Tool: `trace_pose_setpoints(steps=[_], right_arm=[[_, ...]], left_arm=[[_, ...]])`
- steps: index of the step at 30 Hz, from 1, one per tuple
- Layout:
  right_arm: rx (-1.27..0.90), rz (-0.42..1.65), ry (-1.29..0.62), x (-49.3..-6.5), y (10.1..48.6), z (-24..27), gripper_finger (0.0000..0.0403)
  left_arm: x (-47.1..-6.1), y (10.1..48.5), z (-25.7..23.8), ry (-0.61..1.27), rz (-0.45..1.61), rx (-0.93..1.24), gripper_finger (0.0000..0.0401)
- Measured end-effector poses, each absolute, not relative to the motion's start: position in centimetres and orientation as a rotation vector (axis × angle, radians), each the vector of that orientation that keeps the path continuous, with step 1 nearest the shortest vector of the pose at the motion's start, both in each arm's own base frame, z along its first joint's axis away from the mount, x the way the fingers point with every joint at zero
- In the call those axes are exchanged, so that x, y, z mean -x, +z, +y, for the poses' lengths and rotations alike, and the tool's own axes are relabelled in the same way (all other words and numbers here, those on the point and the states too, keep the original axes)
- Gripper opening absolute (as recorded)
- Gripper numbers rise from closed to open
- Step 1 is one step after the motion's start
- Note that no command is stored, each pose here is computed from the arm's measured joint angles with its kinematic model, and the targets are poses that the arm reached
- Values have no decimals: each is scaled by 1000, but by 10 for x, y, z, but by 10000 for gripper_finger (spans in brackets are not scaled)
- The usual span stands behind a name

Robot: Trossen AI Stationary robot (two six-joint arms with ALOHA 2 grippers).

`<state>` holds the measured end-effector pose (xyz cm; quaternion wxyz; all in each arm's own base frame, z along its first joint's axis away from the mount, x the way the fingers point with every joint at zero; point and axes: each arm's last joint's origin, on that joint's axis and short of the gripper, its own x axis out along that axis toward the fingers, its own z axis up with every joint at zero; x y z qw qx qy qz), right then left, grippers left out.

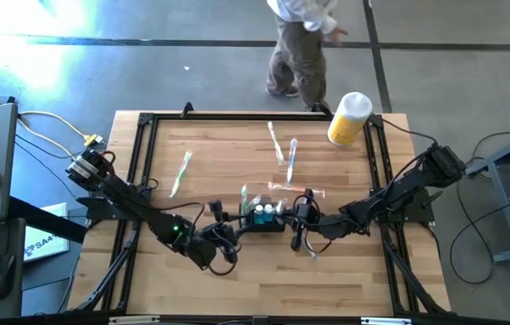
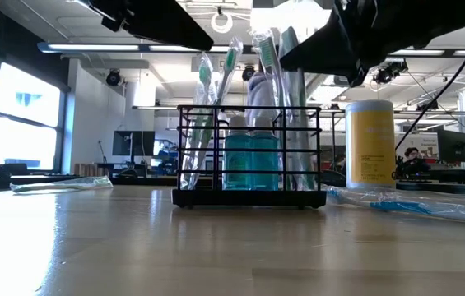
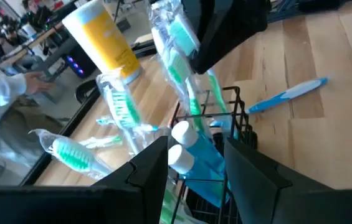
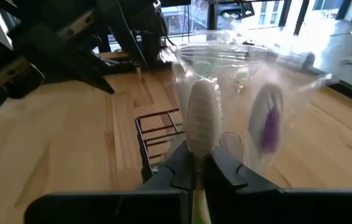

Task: Pick & Place toothbrushing station
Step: Put the bottom green toothbrush into the wire organizer

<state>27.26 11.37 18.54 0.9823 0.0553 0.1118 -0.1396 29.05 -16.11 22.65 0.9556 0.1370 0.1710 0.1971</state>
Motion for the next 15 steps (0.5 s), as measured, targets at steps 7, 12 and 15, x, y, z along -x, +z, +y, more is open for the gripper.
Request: trace_pose_setpoints(steps=[7,12,15], right_arm=[[-90,254,-219,-272,184,115,30],[-74,271,-234,-272,182,115,50],[-72,266,-238,-272,182,115,60]], left_arm=[[-290,222,-162,300,401,-273,151],[-288,218,-161,274,446,-310,151],[-288,218,-161,273,450,-313,151]])
